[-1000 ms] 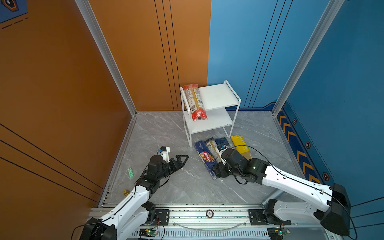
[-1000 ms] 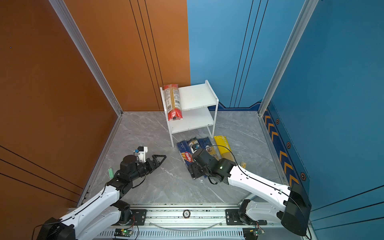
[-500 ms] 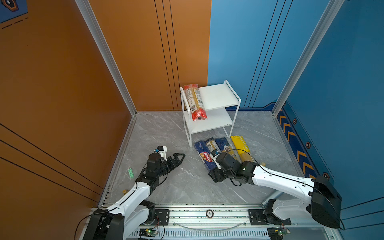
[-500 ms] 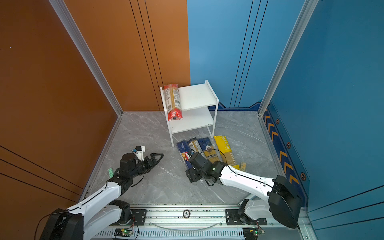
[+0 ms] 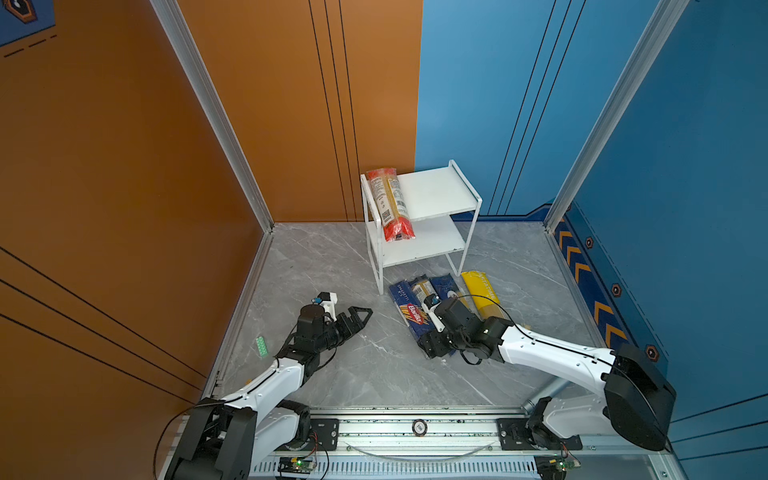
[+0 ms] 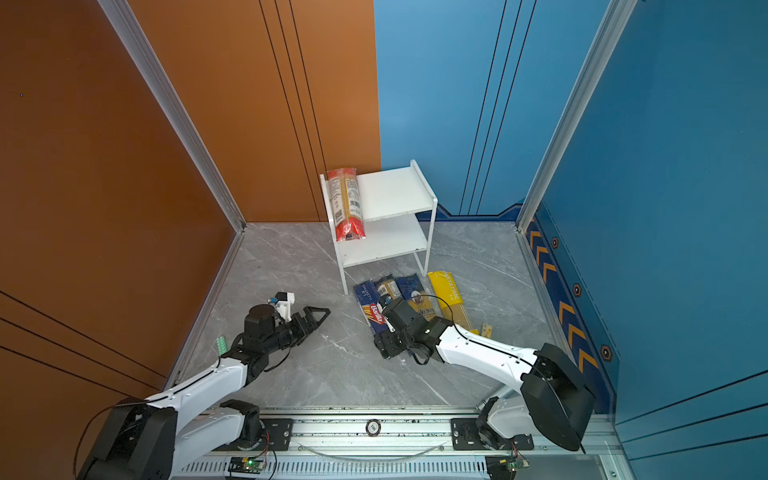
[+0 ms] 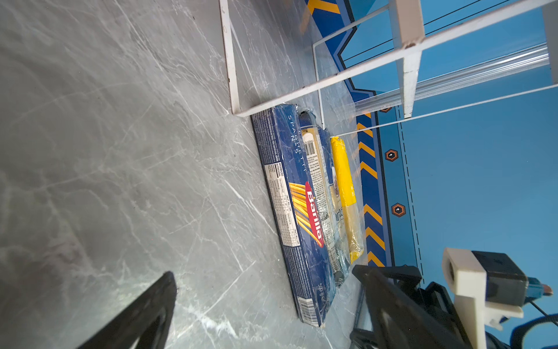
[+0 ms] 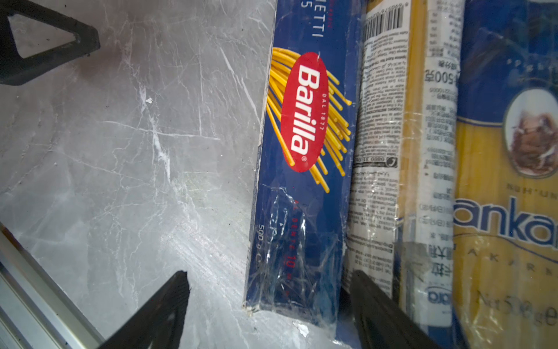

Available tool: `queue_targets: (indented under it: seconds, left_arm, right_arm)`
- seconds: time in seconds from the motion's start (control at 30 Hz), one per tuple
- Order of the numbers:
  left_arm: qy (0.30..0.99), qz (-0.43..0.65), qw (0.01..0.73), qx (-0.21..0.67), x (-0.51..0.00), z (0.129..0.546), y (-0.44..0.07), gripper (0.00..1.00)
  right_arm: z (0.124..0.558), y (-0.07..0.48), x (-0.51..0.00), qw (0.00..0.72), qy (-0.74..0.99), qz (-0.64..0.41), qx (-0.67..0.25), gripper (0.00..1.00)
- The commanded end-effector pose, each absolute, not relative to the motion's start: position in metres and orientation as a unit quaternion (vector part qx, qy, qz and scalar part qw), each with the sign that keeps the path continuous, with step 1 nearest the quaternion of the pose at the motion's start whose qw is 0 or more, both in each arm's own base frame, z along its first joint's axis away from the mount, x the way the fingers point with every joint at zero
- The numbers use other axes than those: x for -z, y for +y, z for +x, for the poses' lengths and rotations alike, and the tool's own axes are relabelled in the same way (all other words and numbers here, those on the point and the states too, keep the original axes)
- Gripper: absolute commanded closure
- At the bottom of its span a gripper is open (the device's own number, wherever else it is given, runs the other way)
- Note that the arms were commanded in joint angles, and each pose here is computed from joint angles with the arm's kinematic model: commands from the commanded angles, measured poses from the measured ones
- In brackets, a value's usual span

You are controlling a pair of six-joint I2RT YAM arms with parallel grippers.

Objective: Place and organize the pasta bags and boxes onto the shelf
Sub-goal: 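Lower the right gripper around the Barilla box's near end and close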

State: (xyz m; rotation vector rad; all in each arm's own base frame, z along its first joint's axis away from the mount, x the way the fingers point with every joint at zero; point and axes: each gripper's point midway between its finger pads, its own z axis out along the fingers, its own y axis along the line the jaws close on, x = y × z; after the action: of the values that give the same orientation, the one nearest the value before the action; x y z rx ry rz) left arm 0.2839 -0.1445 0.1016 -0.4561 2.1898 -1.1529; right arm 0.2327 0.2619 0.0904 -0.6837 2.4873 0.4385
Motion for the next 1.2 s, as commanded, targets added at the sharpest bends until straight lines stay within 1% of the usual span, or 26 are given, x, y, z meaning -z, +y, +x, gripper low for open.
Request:
queue_targets:
  seconds: [0.0,0.4,1.17]
  left_arm:
    - [0.822,-0.153,0.321,0.444,-0.115,0.293,-0.148,0.02]
    - [0.823,-0.154,0.32,0.444,-0.118,0.302,-0.15,0.02]
    - [0.823,-0.152,0.315,0.448,-0.113,0.298,-0.152,0.02]
  right_arm:
    - [0.234,0.264,-0.08,0.252,0.915,-0.264,-0.171,0.18]
    - [0.243,0.263,-0.058,0.237,0.92,-0.262,-0.169,0.18]
    - [0.242,0.265,-0.038,0.225,0.927,-0.255,-0.159,0.19]
